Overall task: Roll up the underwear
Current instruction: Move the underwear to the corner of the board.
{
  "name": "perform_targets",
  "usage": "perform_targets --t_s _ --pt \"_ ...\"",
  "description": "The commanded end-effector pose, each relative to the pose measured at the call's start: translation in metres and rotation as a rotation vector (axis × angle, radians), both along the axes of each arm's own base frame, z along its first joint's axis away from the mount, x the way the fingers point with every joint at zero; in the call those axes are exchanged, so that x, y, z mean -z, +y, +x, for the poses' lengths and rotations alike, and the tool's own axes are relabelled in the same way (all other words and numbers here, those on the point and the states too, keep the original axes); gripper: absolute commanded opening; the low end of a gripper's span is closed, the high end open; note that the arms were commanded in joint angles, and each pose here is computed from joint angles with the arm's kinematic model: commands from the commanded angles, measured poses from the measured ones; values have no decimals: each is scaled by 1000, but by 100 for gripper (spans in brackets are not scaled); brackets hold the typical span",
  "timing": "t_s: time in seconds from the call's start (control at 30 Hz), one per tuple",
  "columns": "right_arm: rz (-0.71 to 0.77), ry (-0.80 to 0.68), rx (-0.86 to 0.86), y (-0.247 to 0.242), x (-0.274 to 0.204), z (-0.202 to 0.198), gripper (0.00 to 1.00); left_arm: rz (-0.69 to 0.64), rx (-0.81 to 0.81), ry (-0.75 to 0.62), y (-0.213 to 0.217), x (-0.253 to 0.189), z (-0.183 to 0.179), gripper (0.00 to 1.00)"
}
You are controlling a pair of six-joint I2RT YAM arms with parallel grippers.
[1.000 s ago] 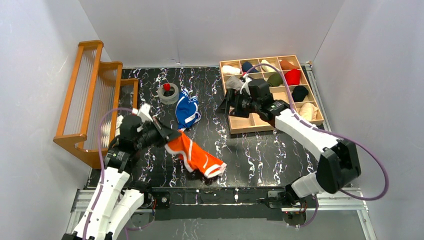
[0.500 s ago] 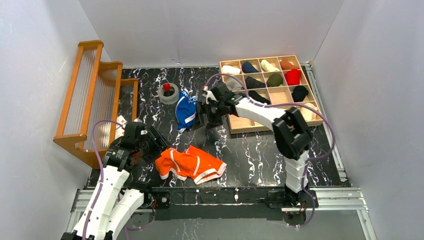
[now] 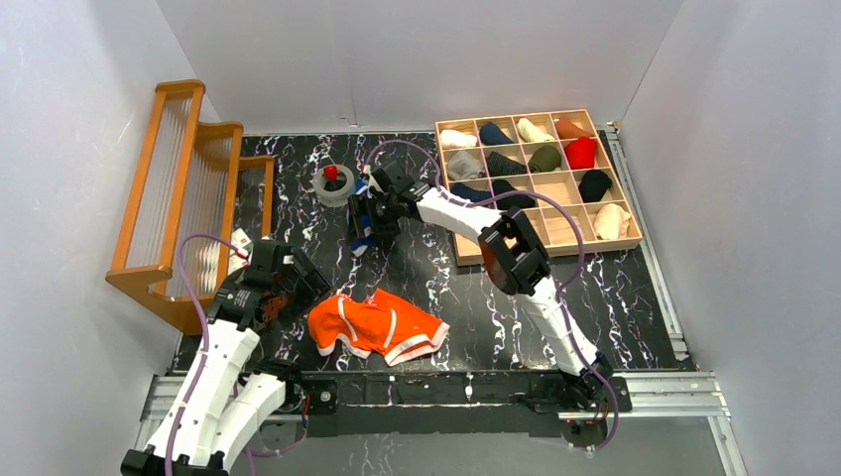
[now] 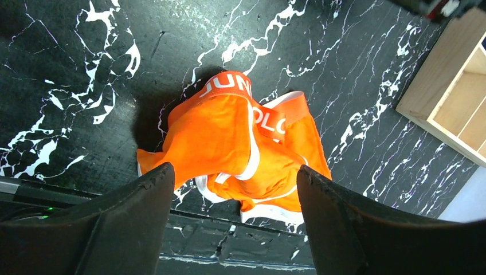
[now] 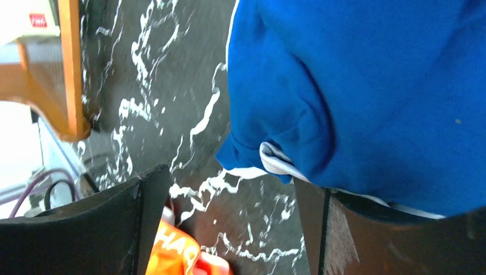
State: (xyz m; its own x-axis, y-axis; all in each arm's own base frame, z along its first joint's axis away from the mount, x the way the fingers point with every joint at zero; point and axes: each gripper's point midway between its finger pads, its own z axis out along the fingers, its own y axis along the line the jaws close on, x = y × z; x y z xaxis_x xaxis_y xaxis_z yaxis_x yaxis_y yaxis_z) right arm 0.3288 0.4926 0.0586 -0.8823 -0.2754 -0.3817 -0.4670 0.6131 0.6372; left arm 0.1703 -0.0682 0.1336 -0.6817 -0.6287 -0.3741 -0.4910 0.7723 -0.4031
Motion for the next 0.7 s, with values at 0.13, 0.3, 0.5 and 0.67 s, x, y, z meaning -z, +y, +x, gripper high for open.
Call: perform_targets --t_s 0.13,0.3,0.5,0.67 --pt "-101 -186 287 -52 13 129 90 45 1 64 5 19 -3 78" --pt "86 -130 94 -62 -39 128 95 36 18 87 0 35 3 81" --pt "25 -177 30 -92 -91 66 99 56 20 118 1 43 8 83" --pt "-62 -154 186 -138 -105 19 99 65 7 100 4 49 6 98"
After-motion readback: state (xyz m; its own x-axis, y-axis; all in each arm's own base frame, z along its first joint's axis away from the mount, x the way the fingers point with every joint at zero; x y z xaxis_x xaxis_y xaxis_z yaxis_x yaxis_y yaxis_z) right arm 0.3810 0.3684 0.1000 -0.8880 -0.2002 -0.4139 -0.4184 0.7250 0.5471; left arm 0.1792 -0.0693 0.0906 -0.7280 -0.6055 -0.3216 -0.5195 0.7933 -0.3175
